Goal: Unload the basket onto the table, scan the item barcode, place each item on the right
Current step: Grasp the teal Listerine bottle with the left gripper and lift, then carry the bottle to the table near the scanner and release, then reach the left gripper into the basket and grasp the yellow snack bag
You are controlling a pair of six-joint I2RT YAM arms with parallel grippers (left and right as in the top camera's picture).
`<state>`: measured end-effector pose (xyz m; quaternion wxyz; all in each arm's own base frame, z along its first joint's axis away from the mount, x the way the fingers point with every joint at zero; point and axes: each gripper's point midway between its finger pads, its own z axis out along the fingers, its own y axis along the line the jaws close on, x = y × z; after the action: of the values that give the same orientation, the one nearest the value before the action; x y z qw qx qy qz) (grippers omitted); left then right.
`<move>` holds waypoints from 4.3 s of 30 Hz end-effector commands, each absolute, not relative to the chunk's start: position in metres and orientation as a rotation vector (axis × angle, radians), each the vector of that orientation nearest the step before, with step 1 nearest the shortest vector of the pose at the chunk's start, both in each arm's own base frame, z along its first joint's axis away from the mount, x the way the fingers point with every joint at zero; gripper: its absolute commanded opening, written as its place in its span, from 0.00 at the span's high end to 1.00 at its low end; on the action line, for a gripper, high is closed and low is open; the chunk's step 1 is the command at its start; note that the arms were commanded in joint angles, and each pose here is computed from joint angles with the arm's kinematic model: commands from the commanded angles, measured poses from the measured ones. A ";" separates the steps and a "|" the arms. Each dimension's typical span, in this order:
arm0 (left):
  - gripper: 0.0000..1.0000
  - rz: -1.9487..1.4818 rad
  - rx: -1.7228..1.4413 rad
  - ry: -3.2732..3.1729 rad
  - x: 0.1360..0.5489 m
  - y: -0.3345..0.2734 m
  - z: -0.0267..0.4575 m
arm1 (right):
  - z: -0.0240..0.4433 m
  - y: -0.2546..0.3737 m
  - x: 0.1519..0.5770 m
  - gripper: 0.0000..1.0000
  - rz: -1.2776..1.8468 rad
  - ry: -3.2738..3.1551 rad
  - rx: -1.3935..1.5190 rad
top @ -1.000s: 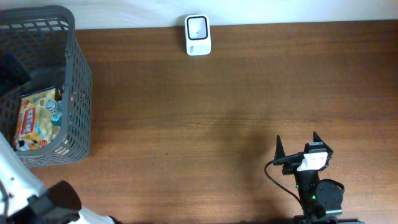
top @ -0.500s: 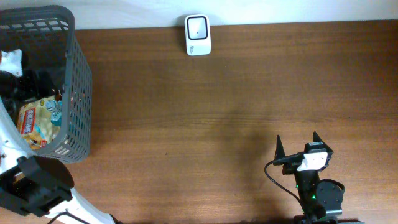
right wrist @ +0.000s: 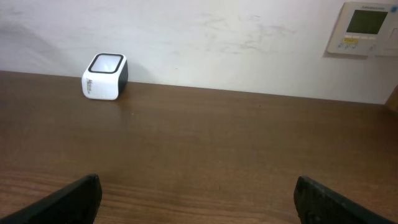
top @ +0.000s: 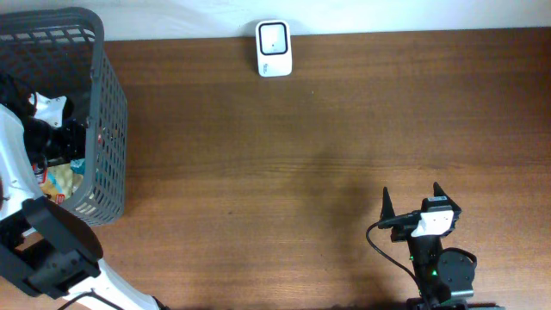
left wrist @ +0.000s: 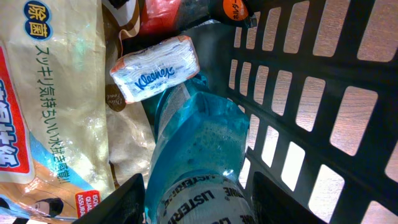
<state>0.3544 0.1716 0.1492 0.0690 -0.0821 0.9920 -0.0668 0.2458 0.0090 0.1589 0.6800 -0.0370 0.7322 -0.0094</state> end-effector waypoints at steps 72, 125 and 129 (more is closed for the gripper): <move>0.97 -0.373 0.542 2.612 0.461 -0.371 0.141 | 0.156 0.006 0.246 0.02 -0.037 1.648 -0.078; 0.01 0.481 -0.863 2.246 0.381 0.235 0.378 | 0.156 0.006 0.246 0.02 -0.037 1.648 -0.078; 0.01 0.444 -0.793 2.468 0.389 0.249 0.315 | 0.156 0.006 0.246 0.02 -0.037 1.648 -0.078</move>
<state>0.3782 0.2449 0.3622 0.3184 -0.3433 0.8672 0.1697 0.2458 0.0090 0.1591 0.6803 -0.0370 0.7319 -0.0097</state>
